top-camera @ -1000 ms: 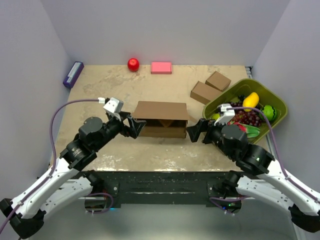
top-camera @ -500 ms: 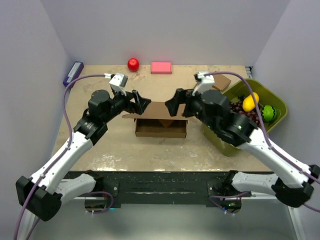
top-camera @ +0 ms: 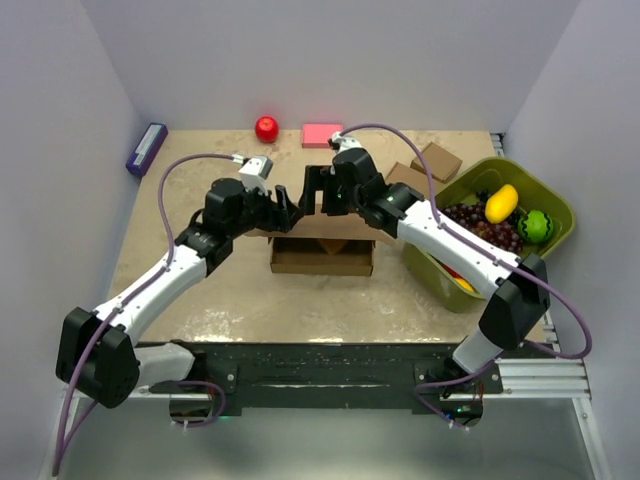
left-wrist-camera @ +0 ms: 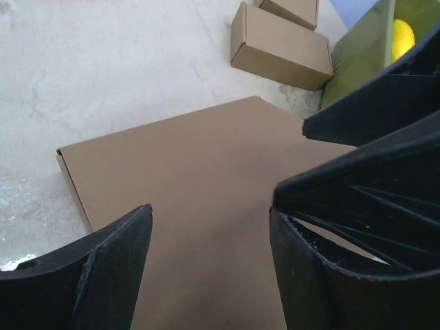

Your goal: Fold the paper box

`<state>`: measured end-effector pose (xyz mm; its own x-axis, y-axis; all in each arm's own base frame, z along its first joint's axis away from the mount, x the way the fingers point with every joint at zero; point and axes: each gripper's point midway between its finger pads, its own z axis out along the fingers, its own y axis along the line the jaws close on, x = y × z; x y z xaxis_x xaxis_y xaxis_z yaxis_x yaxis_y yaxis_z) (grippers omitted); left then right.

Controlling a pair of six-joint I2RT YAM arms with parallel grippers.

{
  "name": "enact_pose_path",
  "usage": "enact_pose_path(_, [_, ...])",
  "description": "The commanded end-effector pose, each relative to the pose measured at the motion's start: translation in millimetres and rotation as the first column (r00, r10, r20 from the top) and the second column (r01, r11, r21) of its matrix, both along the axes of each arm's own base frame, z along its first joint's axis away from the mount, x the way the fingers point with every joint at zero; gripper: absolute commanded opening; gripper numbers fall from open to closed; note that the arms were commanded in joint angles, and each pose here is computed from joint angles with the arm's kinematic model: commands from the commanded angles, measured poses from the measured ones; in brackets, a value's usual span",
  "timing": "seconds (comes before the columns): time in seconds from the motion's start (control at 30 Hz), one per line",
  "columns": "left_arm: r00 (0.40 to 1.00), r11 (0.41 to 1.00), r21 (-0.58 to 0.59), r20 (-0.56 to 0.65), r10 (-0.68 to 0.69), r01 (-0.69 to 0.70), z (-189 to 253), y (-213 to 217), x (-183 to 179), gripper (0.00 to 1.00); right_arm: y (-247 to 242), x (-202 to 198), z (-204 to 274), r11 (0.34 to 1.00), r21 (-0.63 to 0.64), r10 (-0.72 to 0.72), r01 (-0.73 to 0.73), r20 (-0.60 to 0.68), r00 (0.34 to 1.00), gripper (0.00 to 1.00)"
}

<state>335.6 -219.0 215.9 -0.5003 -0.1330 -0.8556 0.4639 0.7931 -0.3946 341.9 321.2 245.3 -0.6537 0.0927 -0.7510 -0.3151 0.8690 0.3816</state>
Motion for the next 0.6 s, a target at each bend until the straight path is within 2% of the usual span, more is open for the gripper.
enact_pose_path(0.0, [0.999,1.0,0.006,0.029,-0.027,0.027,-5.5,-4.8,0.1,0.7,9.5,-2.5,-6.8,0.999,0.037,0.009,-0.009,-0.016,1.0,0.88])
enact_pose_path(0.33, [0.999,1.0,0.016,-0.051,-0.009,0.01,-43.9,-0.8,-8.5,0.62,-15.3,-16.8,-60.6,0.997,-0.047,-0.058,0.054,-0.101,0.993,0.86])
enact_pose_path(0.57, [0.996,1.0,0.013,-0.085,-0.003,0.005,-59.8,2.1,-16.0,0.59,-21.1,-27.4,-80.7,0.997,-0.045,-0.067,0.061,-0.144,0.987,0.85])
